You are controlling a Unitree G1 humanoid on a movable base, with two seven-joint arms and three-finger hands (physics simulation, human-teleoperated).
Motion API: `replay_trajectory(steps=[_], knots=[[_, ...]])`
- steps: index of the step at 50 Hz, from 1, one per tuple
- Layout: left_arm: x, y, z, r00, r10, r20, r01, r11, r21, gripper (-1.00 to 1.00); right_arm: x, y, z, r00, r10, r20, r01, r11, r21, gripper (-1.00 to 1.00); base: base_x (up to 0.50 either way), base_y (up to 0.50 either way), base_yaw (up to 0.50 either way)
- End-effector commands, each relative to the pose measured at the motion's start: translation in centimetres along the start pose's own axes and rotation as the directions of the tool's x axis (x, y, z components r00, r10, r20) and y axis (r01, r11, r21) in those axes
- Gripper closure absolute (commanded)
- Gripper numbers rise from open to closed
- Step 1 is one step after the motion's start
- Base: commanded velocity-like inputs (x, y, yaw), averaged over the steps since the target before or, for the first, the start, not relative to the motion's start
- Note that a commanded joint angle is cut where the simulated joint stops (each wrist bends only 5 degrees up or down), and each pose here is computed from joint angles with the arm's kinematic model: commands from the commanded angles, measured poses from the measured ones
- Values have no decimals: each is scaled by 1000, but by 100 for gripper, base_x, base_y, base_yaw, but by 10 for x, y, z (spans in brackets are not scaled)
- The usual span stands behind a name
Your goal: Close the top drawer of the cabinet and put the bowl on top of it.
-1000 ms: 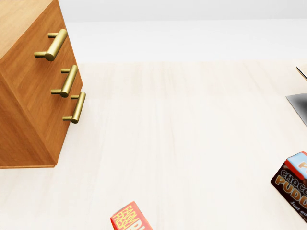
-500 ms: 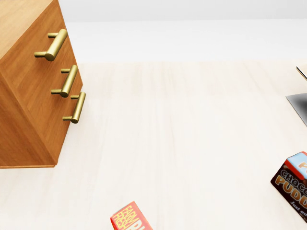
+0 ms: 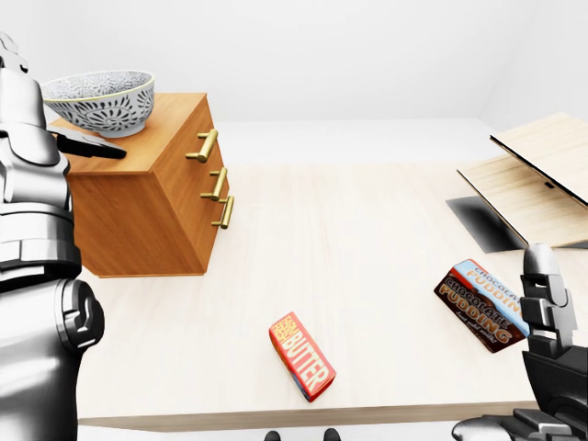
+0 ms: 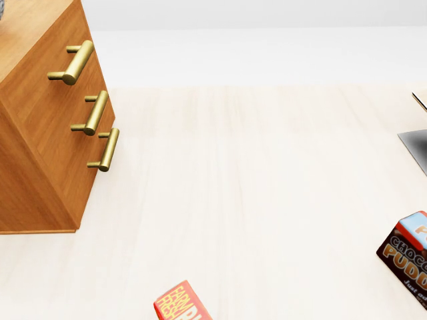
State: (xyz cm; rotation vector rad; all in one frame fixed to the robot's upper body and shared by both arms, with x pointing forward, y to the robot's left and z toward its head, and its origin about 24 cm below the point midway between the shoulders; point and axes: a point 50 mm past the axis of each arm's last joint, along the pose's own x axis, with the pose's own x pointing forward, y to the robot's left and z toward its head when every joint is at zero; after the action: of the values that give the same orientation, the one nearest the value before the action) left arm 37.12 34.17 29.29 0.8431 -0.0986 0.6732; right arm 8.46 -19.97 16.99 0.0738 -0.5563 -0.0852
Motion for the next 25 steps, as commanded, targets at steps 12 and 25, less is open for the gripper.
replay_trajectory(steps=[12, 25], knots=[[-26, 30, 39, 954, 36, 298, -6, 995, -101, -100, 0, 2, -1, 1000, 5, -6, -5, 1000, 0, -100, 0, 0, 0], [-78, 45, 70, 824, 68, 562, 68, 974, -217, -100, 1, 3, -1, 1000, 7, 0, -7, 1000, -7, -100, 0, 0, 0]])
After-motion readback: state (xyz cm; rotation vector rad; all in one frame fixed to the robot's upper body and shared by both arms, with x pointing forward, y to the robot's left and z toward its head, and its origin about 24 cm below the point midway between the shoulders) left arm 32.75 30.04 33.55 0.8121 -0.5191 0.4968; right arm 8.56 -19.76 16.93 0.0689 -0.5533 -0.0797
